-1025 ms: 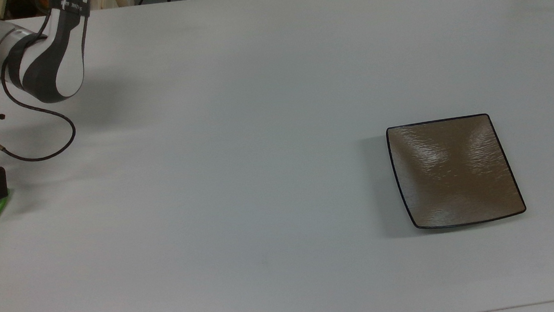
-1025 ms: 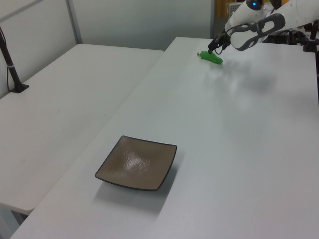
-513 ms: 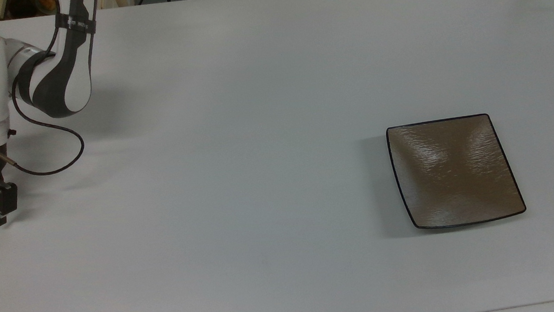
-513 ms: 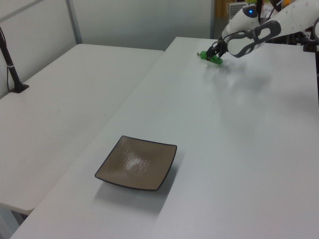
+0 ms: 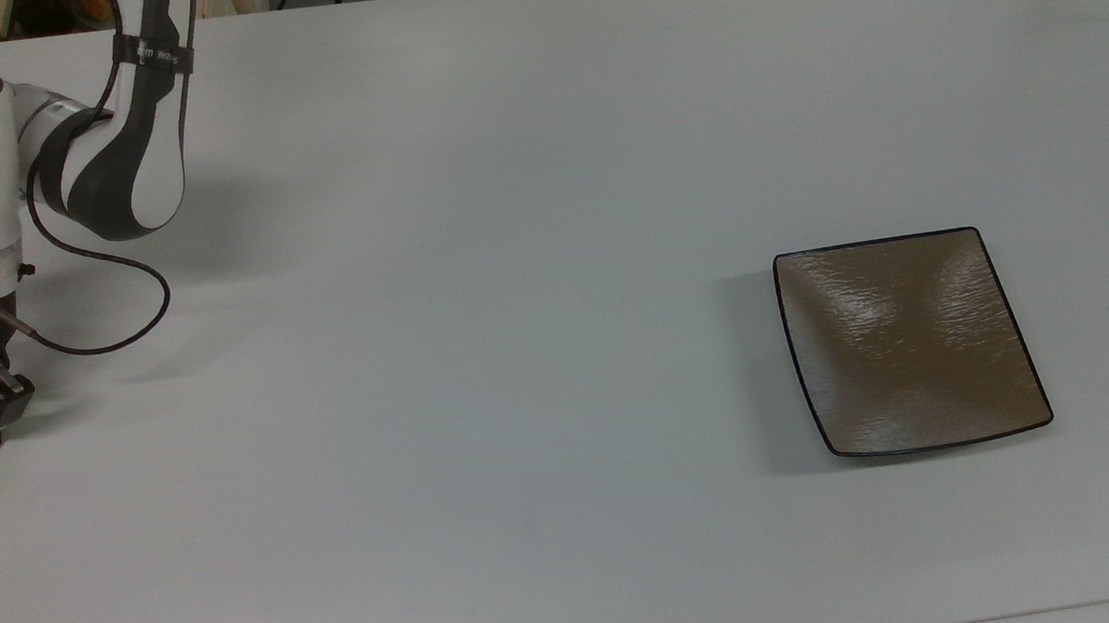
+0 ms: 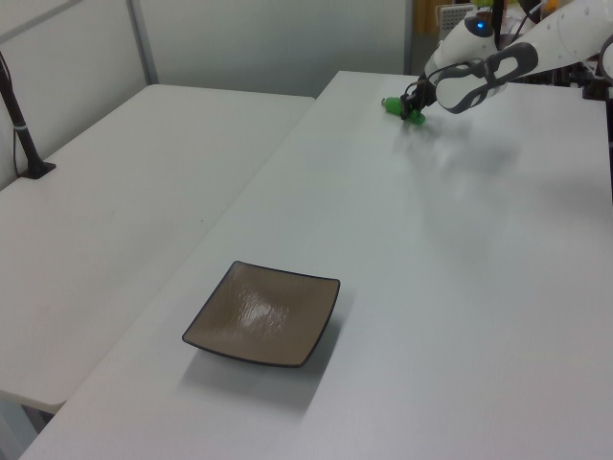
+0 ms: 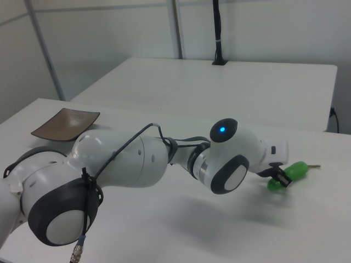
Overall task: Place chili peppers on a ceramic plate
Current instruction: 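Lower the open gripper onto the green chili pepper and close it, then lift the chili pepper off the table by its stem end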
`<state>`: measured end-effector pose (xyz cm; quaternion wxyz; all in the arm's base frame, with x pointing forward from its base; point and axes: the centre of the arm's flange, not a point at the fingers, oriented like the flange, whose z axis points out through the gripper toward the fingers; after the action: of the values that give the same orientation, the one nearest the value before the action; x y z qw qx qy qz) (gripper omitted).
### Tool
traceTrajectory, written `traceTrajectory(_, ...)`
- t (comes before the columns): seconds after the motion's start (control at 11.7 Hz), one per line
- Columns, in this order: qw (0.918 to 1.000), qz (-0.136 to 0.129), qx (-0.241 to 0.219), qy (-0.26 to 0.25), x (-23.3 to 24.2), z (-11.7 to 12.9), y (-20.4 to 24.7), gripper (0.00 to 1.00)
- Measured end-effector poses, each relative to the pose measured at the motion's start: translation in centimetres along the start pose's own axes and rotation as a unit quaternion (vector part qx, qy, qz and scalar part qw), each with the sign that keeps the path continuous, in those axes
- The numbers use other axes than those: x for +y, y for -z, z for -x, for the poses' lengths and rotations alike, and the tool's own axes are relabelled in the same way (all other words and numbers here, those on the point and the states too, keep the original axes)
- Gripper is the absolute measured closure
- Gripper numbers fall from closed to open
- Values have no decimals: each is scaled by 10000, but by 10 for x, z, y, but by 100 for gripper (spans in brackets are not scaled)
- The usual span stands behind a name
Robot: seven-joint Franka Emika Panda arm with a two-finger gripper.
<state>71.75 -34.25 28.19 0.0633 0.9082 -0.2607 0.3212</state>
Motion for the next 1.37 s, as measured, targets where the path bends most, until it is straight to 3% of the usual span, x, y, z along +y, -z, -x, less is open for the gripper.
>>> traceTrajectory(0.26, 9999, 21, 36, 117, -3, -3, 2, 68)
traceTrajectory(0.6, 9996, 21, 194, 202, -9, -27, 28, 68)
traceTrajectory(0.77, 9984, 170, -161, 517, -22, -39, 52, 68)
traceTrajectory(1.03, 9940, 121, -675, 847, -65, -39, 85, 68)
traceTrajectory(1.37, 9796, -21, -1663, 1127, -125, -25, 128, 68)
